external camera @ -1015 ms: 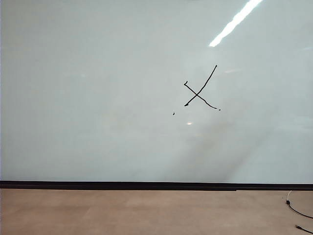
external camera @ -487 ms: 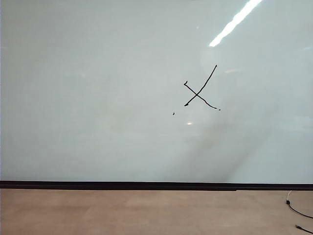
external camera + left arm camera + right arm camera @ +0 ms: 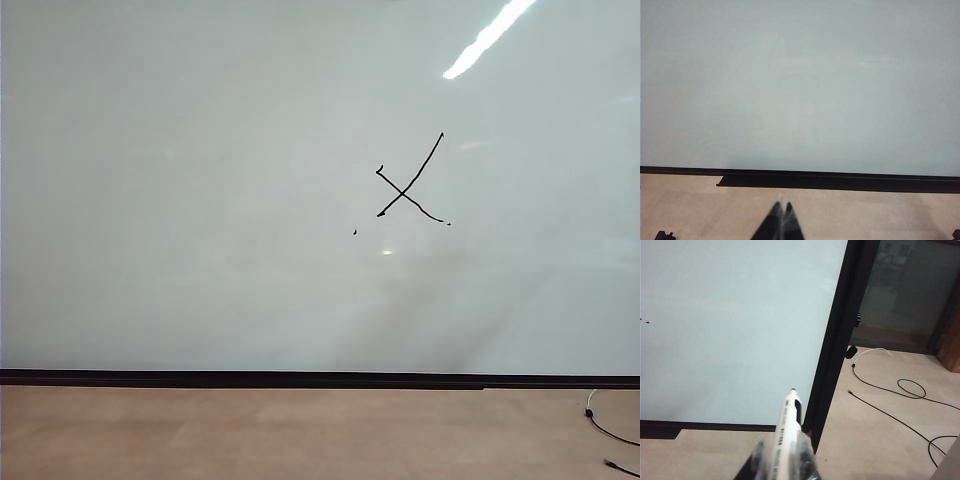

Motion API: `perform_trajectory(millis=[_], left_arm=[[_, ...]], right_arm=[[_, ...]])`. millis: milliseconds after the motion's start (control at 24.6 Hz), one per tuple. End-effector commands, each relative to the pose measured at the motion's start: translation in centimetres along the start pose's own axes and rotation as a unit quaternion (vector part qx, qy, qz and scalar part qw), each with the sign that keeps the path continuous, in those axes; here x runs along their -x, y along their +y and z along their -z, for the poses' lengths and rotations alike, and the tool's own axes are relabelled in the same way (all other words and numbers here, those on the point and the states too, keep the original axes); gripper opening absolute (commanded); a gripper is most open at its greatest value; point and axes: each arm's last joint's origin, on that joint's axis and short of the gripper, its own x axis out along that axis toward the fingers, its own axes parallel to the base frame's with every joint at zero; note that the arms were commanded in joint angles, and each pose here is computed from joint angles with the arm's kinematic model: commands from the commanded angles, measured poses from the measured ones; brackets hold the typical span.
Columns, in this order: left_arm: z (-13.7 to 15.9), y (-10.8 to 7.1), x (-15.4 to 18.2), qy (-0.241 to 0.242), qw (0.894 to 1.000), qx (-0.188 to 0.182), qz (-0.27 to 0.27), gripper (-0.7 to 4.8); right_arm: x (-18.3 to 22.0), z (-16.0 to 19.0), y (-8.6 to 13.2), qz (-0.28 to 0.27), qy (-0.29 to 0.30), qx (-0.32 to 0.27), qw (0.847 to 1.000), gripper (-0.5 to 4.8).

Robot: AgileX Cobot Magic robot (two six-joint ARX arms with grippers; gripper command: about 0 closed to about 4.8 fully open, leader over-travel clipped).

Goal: Pick up the pen on the shelf to the right of the whiteboard and draw a cross mark.

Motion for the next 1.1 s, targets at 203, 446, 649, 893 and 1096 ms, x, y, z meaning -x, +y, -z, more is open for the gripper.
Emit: perform_trajectory(millis=[203, 446, 649, 893, 1096], left_arm=[[-0.22, -0.01, 0.02, -0.008, 1.0, -0.002, 0.001, -0.04], [-0.22, -0.01, 0.02, -0.008, 1.0, -0.002, 0.001, -0.04], [-0.22, -0.01, 0.02, -0.008, 1.0, -0.002, 0.001, -0.04], [-0.22, -0.01, 0.02, -0.008, 1.0, -0.002, 0.001, -0.05], [-0.22, -0.01, 0.02, -0.008, 1.0, -0.002, 0.0, -0.04]], right_arm=[[-0.01, -0.23, -0.33, 0.017, -0.007, -0.002, 1.0, -0.05], [-0.01, -0.23, -0.33, 0.017, -0.007, -0.002, 1.0, -0.05], [-0.01, -0.23, -0.33, 0.017, -0.007, -0.002, 1.0, -0.05], [-0.01, -0.23, -0.33, 0.016, -0.007, -0.002, 1.0, -0.05], [-0.01, -0.23, -0.33, 0.017, -0.007, -0.002, 1.0, -0.05]])
